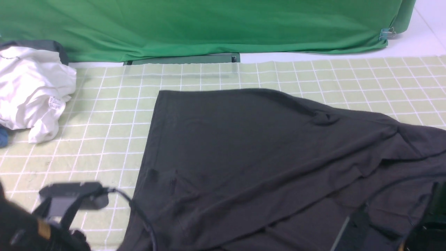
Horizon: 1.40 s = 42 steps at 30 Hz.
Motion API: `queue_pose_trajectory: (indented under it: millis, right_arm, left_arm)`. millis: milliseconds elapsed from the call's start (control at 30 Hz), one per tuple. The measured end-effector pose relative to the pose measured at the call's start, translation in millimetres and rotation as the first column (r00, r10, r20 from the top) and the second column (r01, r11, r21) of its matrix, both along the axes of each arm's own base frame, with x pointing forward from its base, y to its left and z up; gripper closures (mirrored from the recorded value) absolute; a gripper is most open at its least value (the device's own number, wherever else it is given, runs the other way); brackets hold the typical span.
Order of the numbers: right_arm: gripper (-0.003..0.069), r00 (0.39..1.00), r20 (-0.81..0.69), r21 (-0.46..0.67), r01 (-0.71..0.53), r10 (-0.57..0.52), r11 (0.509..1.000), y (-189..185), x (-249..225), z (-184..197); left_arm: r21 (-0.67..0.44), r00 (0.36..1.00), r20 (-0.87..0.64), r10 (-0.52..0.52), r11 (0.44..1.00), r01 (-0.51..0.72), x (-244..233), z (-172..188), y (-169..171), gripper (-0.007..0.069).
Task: Fold a long-sleeved shirt over a green coffee tablecloth.
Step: 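Fold the black garment in half by bringing its near edge over to the far edge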
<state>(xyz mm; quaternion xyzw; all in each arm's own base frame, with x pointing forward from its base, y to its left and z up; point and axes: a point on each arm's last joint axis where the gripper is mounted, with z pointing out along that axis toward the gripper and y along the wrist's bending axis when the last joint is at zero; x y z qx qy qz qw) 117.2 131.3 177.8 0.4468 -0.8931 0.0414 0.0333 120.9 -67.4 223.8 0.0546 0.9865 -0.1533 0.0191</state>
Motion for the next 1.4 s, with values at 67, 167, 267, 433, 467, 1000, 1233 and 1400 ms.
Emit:
queue_pose_trajectory:
  millis: [67, 167, 267, 433, 467, 1000, 1233, 1400]
  right_arm:
    - [0.0601, 1.000, -0.019, -0.012, 0.014, -0.014, 1.000, -3, -4, -2]
    - [0.0601, 0.999, -0.024, -0.019, 0.026, -0.026, 0.999, -3, -4, 0]
    - [0.0601, 0.999, -0.016, -0.035, 0.036, -0.036, 0.999, -1, 0, 8]
    - [0.0601, 0.992, 0.089, -0.034, 0.095, -0.092, 0.995, 2, 27, 35]
    - [0.0601, 0.988, 0.106, -0.024, 0.113, -0.109, 0.993, 1, 33, 39]
    - [0.0601, 0.903, 0.256, 0.129, 0.321, -0.344, 0.938, -27, 164, 60]
    - [0.0601, 0.868, 0.305, 0.176, 0.353, -0.392, 0.919, -25, 214, 59]
    - [0.0600, 0.857, 0.328, 0.197, 0.350, -0.398, 0.916, -20, 239, 51]
  left_arm:
    - [-0.021, 1.000, -0.022, 0.006, 1.000, -0.007, -8, -3, 0, 0.0604]
    - [-0.046, 0.999, -0.031, 0.021, 0.999, -0.022, -12, -4, -1, 0.0604]
    - [-0.061, 0.999, -0.007, 0.034, 0.998, -0.035, -9, 0, -2, 0.0604]
    - [-0.095, 0.994, 0.094, 0.053, 0.994, -0.044, 5, 24, -6, 0.0604]
    - [-0.099, 0.991, 0.118, 0.063, 0.994, -0.051, 8, 27, -6, 0.0604]
    - [-0.141, 0.888, 0.314, 0.335, 0.942, -0.305, 122, 15, -5, 0.0604]
    - [-0.146, 0.857, 0.339, 0.388, 0.922, -0.360, 194, 13, 0, 0.0604]
    - [-0.154, 0.845, 0.352, 0.403, 0.915, -0.372, 236, 11, 1, 0.0604]
